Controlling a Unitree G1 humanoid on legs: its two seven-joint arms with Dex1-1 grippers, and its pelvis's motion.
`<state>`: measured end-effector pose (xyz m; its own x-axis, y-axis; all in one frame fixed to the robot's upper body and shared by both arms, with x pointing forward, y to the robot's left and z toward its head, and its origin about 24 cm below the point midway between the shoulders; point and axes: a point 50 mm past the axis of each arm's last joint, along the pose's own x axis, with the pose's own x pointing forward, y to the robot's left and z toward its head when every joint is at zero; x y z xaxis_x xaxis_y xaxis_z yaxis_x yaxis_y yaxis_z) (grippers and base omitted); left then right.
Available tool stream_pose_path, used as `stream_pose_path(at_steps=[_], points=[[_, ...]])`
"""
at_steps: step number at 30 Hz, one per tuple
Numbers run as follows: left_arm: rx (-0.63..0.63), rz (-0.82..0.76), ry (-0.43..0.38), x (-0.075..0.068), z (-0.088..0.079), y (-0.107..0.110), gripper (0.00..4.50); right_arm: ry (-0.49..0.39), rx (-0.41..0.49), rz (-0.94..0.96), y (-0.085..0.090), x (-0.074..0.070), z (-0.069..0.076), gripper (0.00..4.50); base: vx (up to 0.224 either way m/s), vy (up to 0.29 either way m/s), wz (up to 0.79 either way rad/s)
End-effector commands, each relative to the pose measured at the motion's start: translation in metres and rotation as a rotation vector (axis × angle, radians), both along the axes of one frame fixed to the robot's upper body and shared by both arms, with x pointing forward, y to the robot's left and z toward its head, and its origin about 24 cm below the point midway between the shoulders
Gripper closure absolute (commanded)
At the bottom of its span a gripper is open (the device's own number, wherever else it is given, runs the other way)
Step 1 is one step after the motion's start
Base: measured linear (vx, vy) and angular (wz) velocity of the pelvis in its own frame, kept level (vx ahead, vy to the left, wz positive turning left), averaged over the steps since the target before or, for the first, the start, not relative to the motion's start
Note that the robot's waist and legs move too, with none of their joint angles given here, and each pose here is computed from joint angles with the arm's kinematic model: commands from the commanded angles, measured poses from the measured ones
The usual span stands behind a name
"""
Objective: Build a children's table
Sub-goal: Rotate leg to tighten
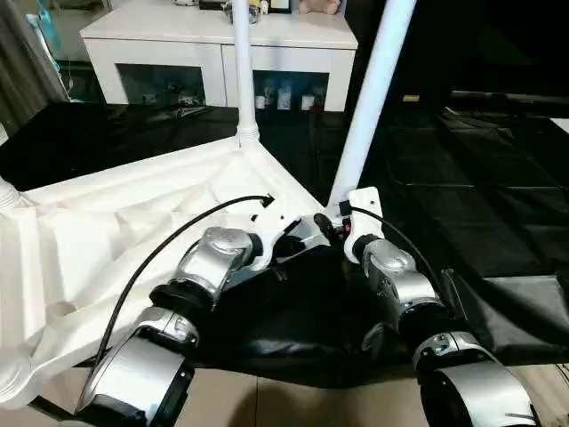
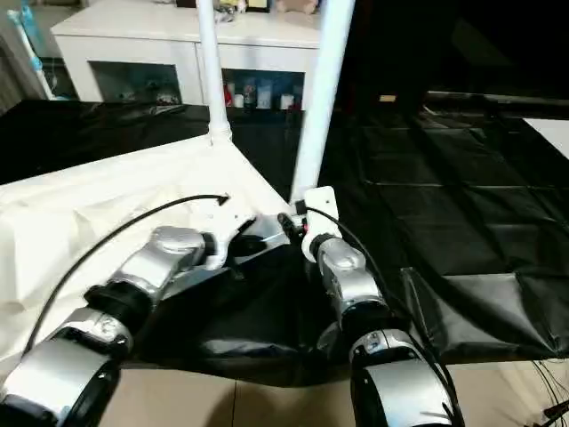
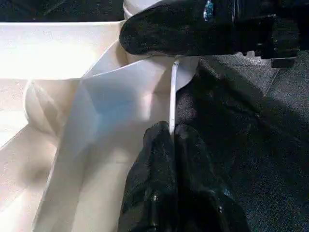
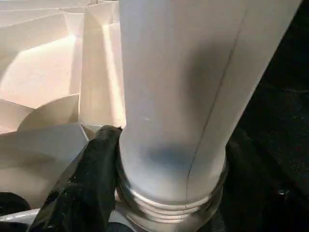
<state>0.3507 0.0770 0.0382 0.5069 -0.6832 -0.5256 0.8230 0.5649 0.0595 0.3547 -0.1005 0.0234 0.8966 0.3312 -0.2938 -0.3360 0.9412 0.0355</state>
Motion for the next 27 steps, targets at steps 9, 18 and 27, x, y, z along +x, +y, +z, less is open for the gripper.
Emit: stream_pose_path(at_steps=[9, 18, 27], points=[[0.054, 0.044, 0.031, -0.003, -0.017, 0.008, 4.5, 0.018, 0.065, 0.133, 0.031, -0.006, -0.001, 0.85, 0.0, 0.0, 0.0], [0.041, -0.075, 0.003, -0.009, -0.016, 0.021, 4.5, -0.103, 0.01, 0.195, -0.009, -0.001, 0.015, 0.16, 0.0, 0.0, 0.0], [-0.019, -0.323, 0.009, -0.029, -0.011, 0.037, 4.5, -0.158, -0.028, 0.599, -0.035, -0.021, 0.028, 0.02, 0.019, -0.007, 0.01]])
